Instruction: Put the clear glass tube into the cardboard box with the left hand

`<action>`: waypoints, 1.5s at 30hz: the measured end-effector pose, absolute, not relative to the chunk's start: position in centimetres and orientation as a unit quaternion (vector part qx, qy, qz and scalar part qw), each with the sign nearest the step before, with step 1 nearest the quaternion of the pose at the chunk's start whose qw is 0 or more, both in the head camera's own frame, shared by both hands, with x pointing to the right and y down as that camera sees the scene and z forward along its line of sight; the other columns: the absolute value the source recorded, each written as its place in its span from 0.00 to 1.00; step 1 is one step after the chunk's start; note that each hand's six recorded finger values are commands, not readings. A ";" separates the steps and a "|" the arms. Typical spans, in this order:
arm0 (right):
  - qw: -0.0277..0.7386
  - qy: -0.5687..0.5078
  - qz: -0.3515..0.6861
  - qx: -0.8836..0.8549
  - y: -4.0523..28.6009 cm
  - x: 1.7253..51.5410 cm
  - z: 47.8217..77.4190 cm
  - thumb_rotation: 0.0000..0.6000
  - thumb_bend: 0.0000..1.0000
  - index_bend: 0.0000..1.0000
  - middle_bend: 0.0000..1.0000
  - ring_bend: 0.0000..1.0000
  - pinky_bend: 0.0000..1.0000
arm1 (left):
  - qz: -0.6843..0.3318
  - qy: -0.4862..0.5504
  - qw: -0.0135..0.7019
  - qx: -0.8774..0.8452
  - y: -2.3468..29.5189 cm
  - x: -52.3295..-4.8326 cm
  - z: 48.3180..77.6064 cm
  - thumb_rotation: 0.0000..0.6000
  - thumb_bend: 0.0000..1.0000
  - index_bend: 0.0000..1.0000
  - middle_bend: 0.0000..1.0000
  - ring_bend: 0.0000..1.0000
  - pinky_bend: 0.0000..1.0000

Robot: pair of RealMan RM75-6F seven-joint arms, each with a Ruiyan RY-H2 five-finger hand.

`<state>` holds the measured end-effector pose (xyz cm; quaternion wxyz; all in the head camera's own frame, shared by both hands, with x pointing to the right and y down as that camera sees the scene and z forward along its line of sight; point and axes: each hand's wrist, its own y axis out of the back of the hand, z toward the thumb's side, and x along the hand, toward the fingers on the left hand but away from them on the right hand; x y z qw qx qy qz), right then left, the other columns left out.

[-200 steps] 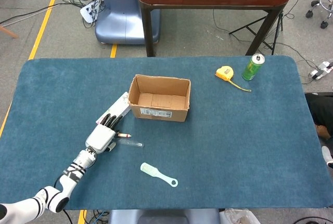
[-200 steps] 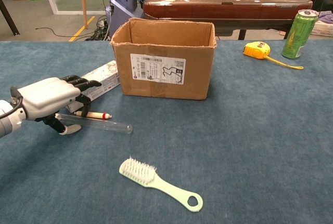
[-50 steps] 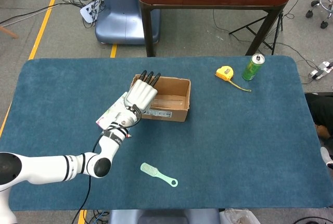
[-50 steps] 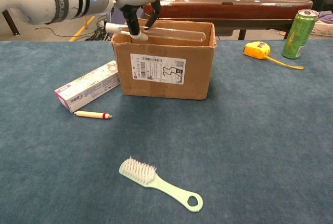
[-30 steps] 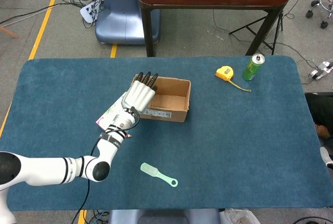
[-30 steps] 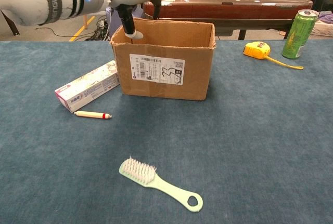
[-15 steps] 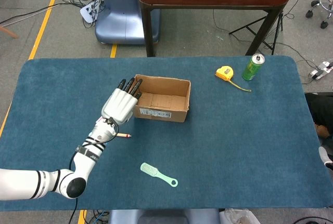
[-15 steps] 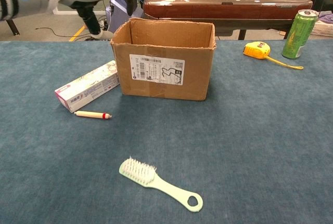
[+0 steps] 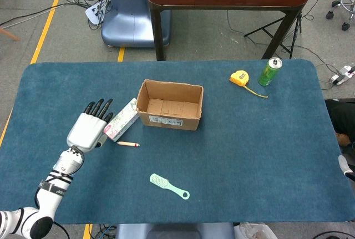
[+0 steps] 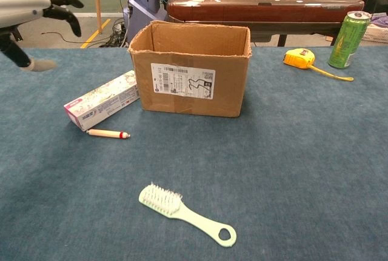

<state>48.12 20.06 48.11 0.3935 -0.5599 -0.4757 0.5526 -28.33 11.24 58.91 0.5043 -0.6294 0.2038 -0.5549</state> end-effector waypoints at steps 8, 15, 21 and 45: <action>0.394 -0.464 0.564 -0.558 19.8 47.8 49.0 1.00 0.36 0.56 0.49 0.42 0.51 | -0.568 0.245 0.497 -0.609 13.7 -34.2 59.2 1.00 0.28 0.25 0.00 0.00 0.12; 0.395 -0.453 0.573 -0.557 19.8 47.4 49.8 1.00 0.36 0.56 0.49 0.42 0.51 | -0.593 0.262 0.478 -0.592 17.1 -37.6 59.8 1.00 0.28 0.25 0.00 0.00 0.12; 0.394 -0.446 0.580 -0.556 19.8 47.2 50.4 1.00 0.36 0.56 0.49 0.42 0.51 | -0.610 0.285 0.451 -0.587 20.1 -40.4 59.9 1.00 0.28 0.25 0.00 0.00 0.12; 0.386 -0.428 0.595 -0.560 19.1 46.9 51.9 1.00 0.36 0.56 0.49 0.42 0.51 | -0.629 0.336 0.408 -0.570 25.0 -46.2 60.3 1.00 0.28 0.26 0.00 0.00 0.12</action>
